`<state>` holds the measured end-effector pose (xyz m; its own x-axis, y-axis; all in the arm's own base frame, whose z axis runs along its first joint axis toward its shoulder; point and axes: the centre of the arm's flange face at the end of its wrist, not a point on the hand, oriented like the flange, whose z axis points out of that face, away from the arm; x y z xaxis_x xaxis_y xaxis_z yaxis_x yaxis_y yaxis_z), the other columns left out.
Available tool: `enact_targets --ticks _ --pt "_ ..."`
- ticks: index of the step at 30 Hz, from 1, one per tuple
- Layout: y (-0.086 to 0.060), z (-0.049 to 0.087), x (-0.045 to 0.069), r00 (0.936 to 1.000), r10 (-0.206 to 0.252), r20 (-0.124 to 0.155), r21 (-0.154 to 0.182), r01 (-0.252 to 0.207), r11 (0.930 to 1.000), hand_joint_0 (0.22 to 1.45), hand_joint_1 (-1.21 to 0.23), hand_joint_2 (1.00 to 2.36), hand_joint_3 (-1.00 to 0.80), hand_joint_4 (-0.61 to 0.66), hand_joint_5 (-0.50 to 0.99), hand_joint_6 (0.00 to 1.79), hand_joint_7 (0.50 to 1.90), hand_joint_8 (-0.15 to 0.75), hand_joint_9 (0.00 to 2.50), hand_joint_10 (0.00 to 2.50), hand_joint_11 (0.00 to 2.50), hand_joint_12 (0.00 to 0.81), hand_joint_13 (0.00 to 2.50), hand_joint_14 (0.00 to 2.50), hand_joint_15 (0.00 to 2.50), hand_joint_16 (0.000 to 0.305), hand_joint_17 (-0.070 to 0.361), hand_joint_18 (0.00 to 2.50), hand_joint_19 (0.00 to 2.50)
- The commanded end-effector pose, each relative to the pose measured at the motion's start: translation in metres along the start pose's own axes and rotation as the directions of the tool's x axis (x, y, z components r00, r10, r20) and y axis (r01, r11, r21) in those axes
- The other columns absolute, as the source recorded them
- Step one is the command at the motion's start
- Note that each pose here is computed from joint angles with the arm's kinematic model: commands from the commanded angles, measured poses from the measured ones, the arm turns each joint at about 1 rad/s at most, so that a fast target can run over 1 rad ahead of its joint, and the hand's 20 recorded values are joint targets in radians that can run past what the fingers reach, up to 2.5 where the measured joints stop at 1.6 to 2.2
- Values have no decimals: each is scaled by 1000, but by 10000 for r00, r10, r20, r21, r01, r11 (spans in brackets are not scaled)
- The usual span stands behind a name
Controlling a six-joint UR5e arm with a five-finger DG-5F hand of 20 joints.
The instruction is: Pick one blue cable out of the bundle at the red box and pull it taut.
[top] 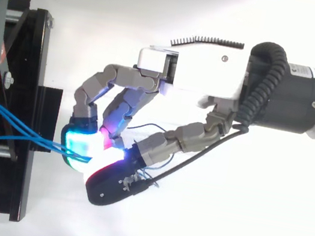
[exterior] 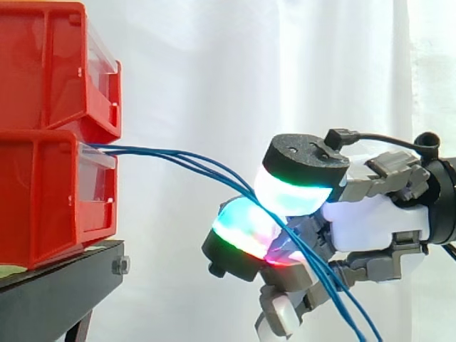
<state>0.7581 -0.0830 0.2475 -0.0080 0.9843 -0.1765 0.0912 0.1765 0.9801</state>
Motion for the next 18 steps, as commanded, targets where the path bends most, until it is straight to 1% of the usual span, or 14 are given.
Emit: enact_targets --ticks 1,4,5,9,12,17,18 --pt "4 -2 1 10000 12 -1 174 -12 9998 682 -794 1012 -316 103 -177 930 954 363 978 10 1136 362 996 23 759 52 116 619 447" --pt "5 -4 2 10000 82 -53 413 -79 9991 682 -792 1012 -321 103 -177 929 960 371 940 11 1078 370 970 23 715 52 116 622 434" --pt "6 -4 3 9999 135 -78 486 -131 9987 681 -790 1012 -320 105 -177 928 971 373 925 13 1042 379 936 20 625 51 115 626 421" --pt "7 -6 5 9994 313 -128 695 -304 9971 680 -780 1013 -317 107 -177 929 968 383 900 13 958 383 892 19 523 51 114 627 406" --pt "8 -6 7 9990 408 -164 797 -394 9960 678 -776 1013 -315 107 -178 930 961 386 879 13 910 386 866 17 507 51 114 627 411" --pt "9 -6 9 9984 528 -185 795 -512 9955 677 -769 1012 -321 112 -179 931 965 392 858 13 844 388 843 19 497 51 114 624 412" --pt "9 -6 10 9983 557 -197 794 -540 9954 677 -768 1012 -321 109 -179 931 957 396 875 12 878 388 843 17 501 50 114 623 409"
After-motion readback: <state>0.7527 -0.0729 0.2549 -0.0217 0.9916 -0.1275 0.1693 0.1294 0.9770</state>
